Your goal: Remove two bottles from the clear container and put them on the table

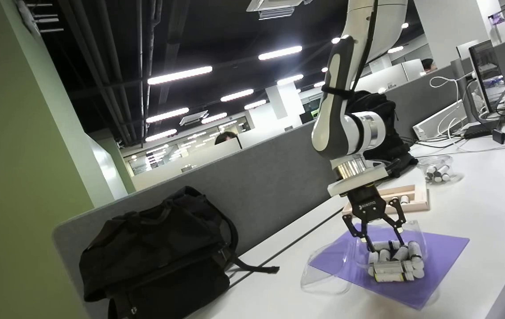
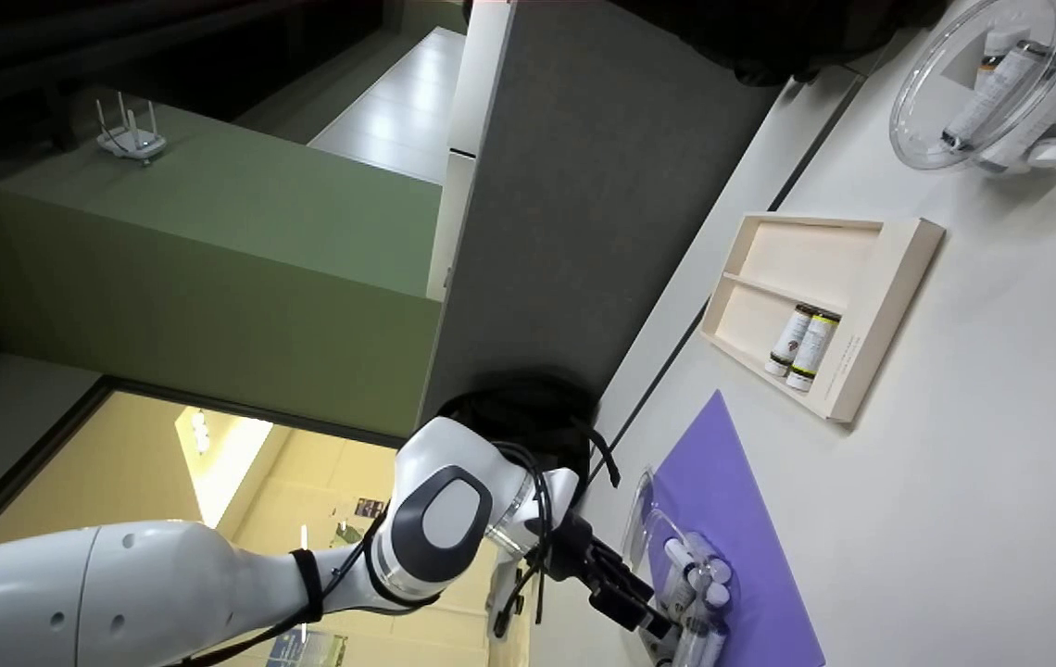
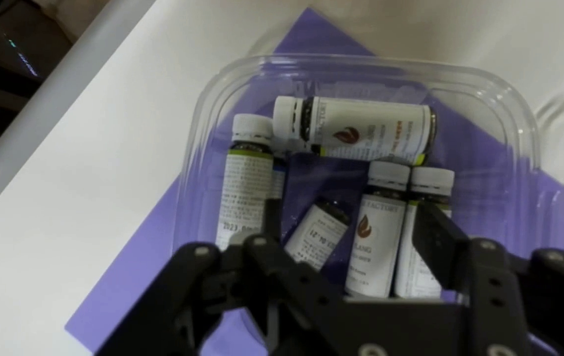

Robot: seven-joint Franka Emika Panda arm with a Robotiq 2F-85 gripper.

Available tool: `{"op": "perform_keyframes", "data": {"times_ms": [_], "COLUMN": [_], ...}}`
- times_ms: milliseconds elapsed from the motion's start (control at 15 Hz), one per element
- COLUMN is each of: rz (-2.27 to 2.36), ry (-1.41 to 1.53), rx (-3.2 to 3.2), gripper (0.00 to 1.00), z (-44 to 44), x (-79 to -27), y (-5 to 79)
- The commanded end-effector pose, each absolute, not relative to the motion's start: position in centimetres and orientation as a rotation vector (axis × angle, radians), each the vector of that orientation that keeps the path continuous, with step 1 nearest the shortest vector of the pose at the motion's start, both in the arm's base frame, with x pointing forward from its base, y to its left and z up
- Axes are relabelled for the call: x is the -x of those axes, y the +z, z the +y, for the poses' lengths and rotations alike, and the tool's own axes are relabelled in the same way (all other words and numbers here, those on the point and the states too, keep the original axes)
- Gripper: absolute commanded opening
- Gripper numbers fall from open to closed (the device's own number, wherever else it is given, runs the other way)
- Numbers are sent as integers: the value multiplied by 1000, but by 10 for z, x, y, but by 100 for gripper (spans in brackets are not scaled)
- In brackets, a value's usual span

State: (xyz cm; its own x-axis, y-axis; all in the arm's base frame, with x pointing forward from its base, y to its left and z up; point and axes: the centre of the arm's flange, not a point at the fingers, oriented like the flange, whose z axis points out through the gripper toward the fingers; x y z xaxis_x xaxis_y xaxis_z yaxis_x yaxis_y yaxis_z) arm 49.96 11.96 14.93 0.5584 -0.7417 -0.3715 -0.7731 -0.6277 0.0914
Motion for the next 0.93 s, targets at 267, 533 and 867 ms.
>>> {"op": "perform_keyframes", "data": {"times_ms": [267, 533, 867], "rz": [1322, 1329, 1338], "ry": [547, 512, 487], "rx": [2704, 2723, 2772], "gripper": [100, 100, 100], "z": [110, 106, 98], "x": [-501, -500, -498], "y": [157, 150, 133]}}
